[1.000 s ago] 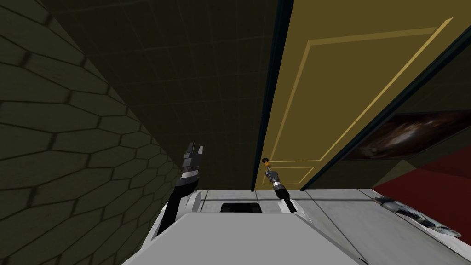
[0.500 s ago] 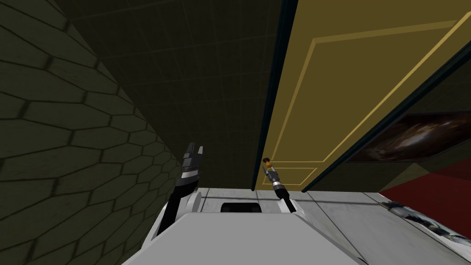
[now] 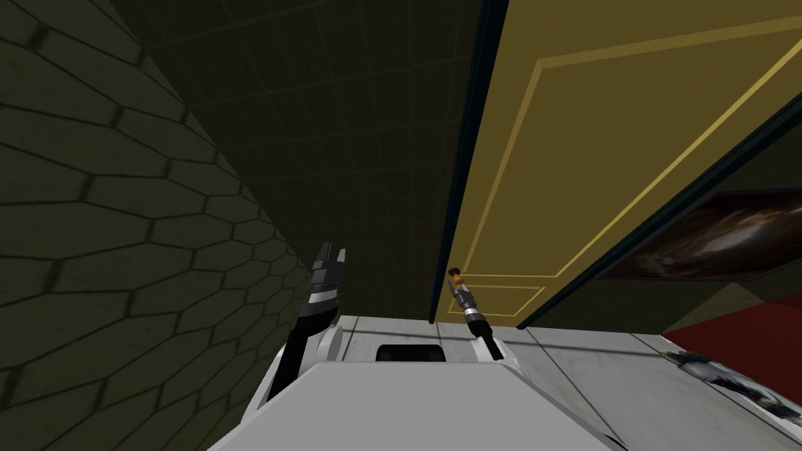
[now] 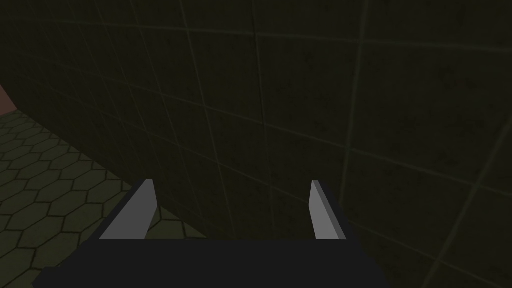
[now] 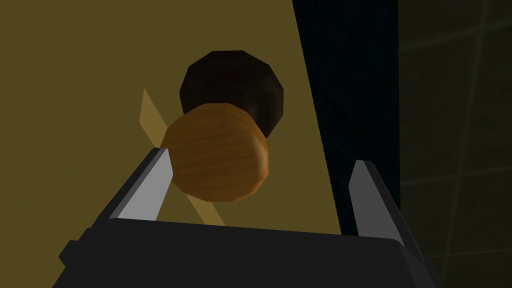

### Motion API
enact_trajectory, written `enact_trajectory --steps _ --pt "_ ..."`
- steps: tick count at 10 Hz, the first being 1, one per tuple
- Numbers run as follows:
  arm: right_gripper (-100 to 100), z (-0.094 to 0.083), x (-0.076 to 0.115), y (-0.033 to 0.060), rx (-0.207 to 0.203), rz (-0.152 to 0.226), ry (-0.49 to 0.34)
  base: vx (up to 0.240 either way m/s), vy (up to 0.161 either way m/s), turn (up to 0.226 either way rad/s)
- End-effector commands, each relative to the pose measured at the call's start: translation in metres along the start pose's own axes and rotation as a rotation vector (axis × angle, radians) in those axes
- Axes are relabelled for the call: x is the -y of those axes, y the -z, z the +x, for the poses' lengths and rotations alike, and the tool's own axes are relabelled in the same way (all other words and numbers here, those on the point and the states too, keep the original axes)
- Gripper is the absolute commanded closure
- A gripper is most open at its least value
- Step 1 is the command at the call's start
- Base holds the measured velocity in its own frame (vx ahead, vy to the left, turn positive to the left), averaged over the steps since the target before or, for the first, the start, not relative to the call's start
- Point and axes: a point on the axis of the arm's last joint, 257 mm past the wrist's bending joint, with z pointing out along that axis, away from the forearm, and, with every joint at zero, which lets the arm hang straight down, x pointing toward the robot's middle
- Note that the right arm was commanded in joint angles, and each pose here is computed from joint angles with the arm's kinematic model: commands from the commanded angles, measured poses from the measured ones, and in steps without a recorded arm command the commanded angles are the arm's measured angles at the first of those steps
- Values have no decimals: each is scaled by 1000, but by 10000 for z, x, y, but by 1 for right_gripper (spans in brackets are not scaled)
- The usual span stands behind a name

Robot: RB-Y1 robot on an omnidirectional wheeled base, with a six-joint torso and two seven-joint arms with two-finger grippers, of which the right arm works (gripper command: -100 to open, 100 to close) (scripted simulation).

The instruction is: Pull the door open

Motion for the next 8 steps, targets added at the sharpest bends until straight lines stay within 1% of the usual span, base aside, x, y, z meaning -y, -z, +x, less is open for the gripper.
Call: enact_trajectory --steps 1,3,4,6,7,8 --pt "-100 -1 4 -2 1 3 -34 -18 -7 26" --pt "-100 -25 17 -11 13 13 -115 -25 -7 56" --pt "-100 -25 17 -11 13 13 -125 -24 -6 28" --pt "-100 -50 32 -20 25 22 -207 -29 -12 58" --pt "-100 -50 32 -20 25 22 -218 -24 -11 23" --pt "-100 -62 39 -24 31 26 -265 -24 -6 50"
